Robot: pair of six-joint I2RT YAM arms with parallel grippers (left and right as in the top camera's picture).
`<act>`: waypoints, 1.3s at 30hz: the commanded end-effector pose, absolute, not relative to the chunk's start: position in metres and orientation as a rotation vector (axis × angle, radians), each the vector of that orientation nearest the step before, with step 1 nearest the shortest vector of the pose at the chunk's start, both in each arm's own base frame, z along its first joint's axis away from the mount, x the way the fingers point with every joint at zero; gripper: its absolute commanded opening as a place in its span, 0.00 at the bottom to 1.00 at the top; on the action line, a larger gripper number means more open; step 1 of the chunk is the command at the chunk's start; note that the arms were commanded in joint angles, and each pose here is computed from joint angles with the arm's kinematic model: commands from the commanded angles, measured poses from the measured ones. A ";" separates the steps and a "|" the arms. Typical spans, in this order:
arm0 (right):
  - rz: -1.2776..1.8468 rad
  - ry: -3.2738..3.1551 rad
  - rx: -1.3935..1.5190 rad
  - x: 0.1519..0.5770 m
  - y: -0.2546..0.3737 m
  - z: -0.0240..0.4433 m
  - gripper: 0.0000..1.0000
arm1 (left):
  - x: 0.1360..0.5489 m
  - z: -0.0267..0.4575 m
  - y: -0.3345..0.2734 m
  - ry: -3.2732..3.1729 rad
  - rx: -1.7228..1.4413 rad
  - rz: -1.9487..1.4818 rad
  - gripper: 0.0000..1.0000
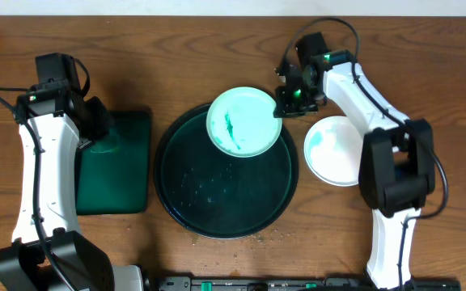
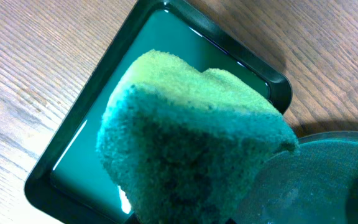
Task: Clean dirty plates on tray and stack at the side
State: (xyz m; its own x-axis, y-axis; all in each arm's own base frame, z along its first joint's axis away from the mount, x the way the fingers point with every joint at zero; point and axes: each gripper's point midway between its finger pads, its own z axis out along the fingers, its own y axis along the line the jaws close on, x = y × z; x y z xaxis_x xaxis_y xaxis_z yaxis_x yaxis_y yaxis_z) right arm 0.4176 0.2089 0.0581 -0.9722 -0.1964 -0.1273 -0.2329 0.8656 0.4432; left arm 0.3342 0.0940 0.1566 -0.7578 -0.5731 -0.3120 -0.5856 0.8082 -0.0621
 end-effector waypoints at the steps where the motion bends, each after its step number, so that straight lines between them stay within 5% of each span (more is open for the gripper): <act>1: 0.661 2.935 -0.436 0.401 0.230 0.082 0.01 | 0.334 0.156 0.098 2.681 -0.878 0.086 0.07; 17: 0.535 3.158 -0.222 0.338 0.265 -0.008 0.01 | 0.335 0.139 0.026 2.806 -0.668 -0.112 0.07; 39: 0.530 3.169 -0.185 0.339 0.262 -0.010 0.01 | 0.324 0.032 -0.118 3.022 -0.303 -0.186 0.08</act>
State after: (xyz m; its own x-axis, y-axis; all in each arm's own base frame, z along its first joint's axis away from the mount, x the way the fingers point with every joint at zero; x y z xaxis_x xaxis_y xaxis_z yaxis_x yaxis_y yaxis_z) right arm 0.3422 0.2684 0.0036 -0.9886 -0.1478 0.0289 -0.1279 0.9253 0.3569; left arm 0.3296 -0.1123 0.0493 -0.9708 -0.2007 -0.1313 -0.1808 0.9721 -0.1491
